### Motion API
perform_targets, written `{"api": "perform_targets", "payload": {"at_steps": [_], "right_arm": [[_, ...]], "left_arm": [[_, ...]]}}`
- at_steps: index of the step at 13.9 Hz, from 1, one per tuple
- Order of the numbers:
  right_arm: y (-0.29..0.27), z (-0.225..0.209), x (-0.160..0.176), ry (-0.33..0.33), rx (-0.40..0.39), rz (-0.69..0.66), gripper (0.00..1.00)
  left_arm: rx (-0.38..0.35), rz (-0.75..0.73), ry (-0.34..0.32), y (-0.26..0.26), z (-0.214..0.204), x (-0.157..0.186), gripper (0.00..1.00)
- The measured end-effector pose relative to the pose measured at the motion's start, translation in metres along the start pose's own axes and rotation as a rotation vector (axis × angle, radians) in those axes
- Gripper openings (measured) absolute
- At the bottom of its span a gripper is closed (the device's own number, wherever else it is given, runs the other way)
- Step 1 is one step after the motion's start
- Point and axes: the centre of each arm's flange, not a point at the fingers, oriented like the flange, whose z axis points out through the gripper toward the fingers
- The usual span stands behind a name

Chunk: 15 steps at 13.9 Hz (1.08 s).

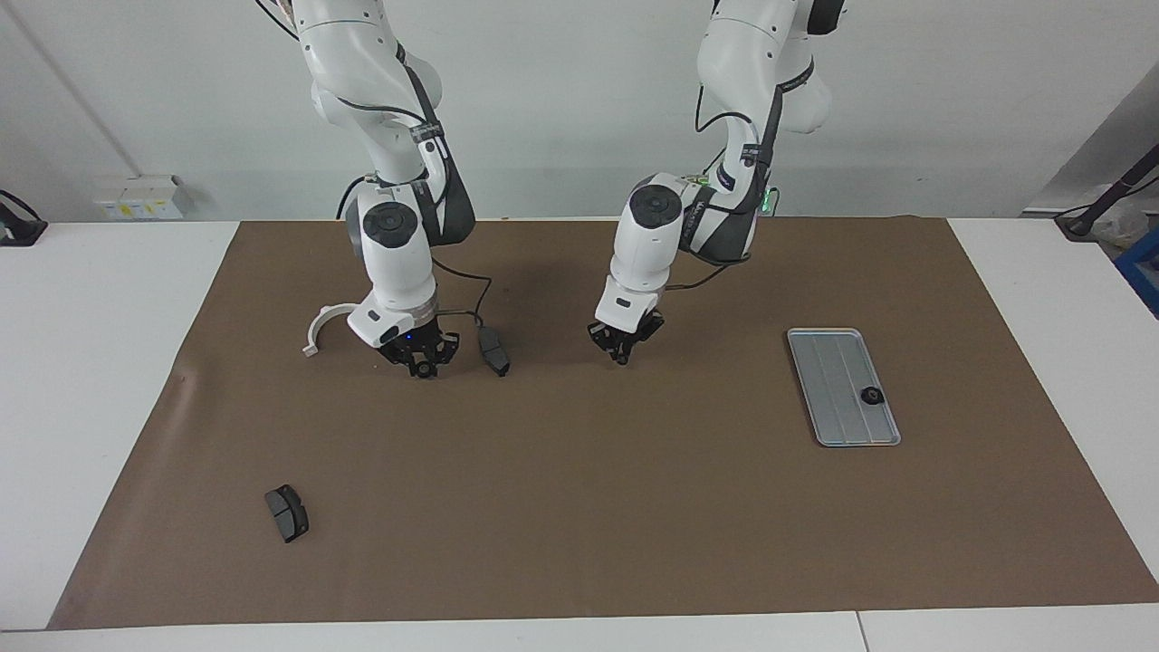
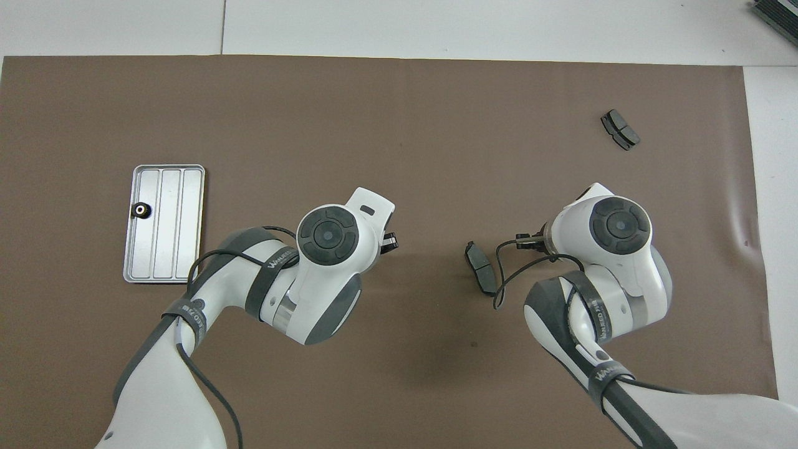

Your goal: Place bearing gear from tray to pile

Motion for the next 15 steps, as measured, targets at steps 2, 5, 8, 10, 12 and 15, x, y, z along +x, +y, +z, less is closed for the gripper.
{"api": "perform_targets", "payload": {"at_steps": [2, 5, 8, 10, 12, 15], "right_arm": [[0.001, 0.003, -0.006, -0.009, -0.002, -0.002, 0.35], [0.001, 0.001, -0.007, -0.007, -0.002, -0.002, 0.64], [0.001, -0.009, -0.003, 0.012, 0.003, 0.001, 0.96], [0.000, -0.022, 0.003, 0.037, 0.009, 0.002, 1.00], [-0.007, -0.038, 0.011, 0.058, 0.031, 0.013, 1.00], [-0.043, -0.062, 0.016, 0.090, 0.092, 0.015, 1.00]], "left_arm": [[-0.001, 0.006, 0.001, 0.007, 0.006, -0.006, 0.26], [-0.012, 0.001, 0.011, 0.013, 0.001, -0.005, 0.56], [-0.026, -0.038, 0.034, 0.004, -0.011, 0.018, 0.72], [-0.037, -0.093, 0.062, -0.027, -0.030, 0.060, 0.70], [-0.022, -0.084, 0.064, -0.084, -0.055, 0.108, 0.70], [0.006, -0.016, 0.046, -0.183, -0.085, 0.162, 0.70]]}}
